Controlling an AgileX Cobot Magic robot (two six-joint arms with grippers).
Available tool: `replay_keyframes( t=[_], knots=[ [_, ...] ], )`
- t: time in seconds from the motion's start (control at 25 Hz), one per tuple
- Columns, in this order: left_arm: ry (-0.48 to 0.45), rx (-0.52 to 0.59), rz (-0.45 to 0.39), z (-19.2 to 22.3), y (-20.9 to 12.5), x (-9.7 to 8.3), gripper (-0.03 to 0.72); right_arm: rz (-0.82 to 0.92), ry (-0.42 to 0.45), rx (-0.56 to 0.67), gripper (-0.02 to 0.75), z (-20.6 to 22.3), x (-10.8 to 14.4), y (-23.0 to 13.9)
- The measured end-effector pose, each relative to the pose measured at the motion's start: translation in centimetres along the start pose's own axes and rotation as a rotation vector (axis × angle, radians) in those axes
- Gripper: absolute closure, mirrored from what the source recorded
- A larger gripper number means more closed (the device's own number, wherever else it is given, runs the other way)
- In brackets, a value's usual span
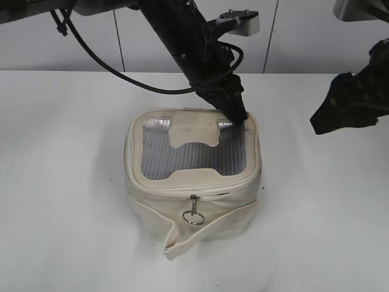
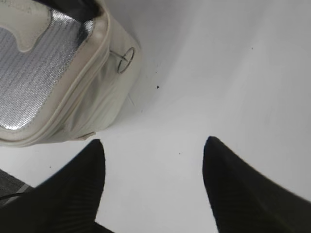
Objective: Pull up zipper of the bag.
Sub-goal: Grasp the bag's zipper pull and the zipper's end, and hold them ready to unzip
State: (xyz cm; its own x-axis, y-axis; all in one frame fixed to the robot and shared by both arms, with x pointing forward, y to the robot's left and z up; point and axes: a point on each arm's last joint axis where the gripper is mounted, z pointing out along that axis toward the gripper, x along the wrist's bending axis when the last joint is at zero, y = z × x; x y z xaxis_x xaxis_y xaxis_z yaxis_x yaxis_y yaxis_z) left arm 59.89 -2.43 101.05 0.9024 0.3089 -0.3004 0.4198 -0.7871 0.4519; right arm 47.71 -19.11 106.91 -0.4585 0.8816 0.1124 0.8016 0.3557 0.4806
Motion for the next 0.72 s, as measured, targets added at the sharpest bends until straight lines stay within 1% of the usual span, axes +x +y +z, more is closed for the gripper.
replay_keyframes(
  t=[0.12, 0.28, 0.4, 0.48, 0.56, 0.72],
  knots=[
    [0.020, 0.006, 0.010, -0.4, 0.0, -0.1, 0.584, -0.011, 0.002, -0.031, 0.243, 1.3, -0.2, 0.2],
    [0.031, 0.009, 0.017, -0.8, -0.1, -0.2, 0.586, -0.011, 0.026, -0.039, 0.243, 3.8, -0.7, -0.3],
    [0.036, 0.011, 0.019, -1.0, -0.1, -0.2, 0.587, 0.008, 0.042, -0.043, 0.243, 5.8, -1.9, -0.7],
    [0.037, 0.011, 0.020, -1.0, -0.1, -0.2, 0.587, 0.021, 0.068, -0.040, 0.243, 6.8, -2.7, -0.9],
    [0.036, 0.011, 0.019, -1.0, -0.1, -0.2, 0.587, 0.047, 0.115, -0.049, 0.243, 7.5, -3.0, -1.0],
    [0.022, 0.004, 0.014, -1.0, 0.0, -0.3, 0.587, 0.056, 0.200, -0.074, 0.243, 8.3, -2.6, -1.4]
  ],
)
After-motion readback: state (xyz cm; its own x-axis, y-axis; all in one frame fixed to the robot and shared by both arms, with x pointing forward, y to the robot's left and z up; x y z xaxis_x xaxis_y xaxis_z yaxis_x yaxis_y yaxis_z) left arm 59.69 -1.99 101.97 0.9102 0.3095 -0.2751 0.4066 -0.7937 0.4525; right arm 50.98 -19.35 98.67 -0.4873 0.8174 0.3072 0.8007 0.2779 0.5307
